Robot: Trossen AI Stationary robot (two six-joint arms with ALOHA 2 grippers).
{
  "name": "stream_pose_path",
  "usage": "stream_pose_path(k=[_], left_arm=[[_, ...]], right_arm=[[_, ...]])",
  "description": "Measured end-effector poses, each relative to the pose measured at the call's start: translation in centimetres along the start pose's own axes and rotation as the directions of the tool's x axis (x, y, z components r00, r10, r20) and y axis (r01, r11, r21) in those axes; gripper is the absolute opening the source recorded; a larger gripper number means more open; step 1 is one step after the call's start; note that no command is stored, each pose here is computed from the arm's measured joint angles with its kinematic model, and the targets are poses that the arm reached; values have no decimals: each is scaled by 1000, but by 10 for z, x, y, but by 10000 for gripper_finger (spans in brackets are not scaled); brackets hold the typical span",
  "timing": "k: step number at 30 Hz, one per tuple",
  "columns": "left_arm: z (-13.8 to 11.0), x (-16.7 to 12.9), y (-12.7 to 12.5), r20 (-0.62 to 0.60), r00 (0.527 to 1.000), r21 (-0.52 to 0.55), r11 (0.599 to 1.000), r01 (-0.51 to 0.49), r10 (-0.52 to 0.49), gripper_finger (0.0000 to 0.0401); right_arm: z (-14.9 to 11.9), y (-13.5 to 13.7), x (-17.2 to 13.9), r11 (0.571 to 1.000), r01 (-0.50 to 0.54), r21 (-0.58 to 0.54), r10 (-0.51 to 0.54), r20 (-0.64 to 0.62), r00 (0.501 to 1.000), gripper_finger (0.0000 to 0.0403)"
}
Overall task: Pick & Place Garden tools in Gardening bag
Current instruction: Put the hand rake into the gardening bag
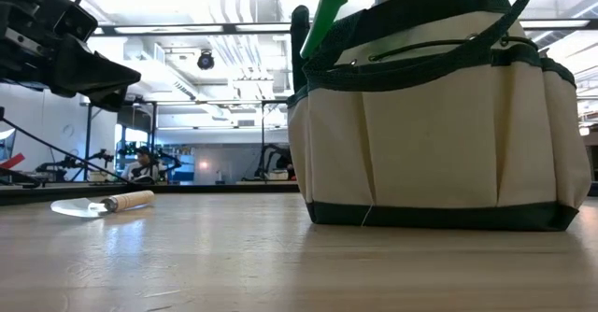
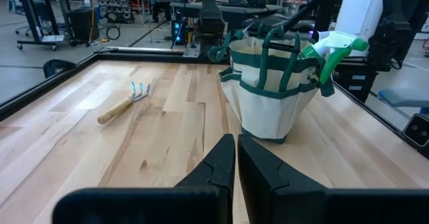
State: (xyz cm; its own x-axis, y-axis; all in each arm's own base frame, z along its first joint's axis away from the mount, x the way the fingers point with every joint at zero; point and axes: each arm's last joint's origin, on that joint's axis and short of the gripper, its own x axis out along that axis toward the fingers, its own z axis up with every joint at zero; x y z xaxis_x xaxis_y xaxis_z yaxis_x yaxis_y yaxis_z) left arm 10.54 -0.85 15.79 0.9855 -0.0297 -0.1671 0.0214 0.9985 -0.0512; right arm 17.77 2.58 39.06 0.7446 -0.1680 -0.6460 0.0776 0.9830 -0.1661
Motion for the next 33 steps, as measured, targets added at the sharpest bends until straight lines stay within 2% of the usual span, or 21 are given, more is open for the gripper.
stream_pose_path(k=[5,11,19,23,28,31,33], left_arm=[[0,0,0,0,1000,0,1000,0,0,23],[0,0,0,1,1000,0,1000,0,0,23],[0,0,0,0,1000,0,1000,0,0,23],[0,0,0,1,1000,0,1000,0,0,23],[0,0,0,1,1000,0,1000,0,0,23],[0,0,0,0,1000,0,1000,0,0,23],[0,0,0,0,1000,0,1000,0,0,23]], right_arm=[[2,-21,14,997,76,14,-75,-48,996,71],[-5,-48,28,980,182,76,-166,-179,970,67],[-27,-72,18,972,229,43,-200,-347,916,65],[-39,-84,9,978,197,63,-155,-410,899,64],[-52,-101,7,985,83,153,-15,-403,915,63],[-55,-112,13,969,-3,248,97,-366,925,63],[-56,-118,18,952,-23,305,136,-357,924,63]])
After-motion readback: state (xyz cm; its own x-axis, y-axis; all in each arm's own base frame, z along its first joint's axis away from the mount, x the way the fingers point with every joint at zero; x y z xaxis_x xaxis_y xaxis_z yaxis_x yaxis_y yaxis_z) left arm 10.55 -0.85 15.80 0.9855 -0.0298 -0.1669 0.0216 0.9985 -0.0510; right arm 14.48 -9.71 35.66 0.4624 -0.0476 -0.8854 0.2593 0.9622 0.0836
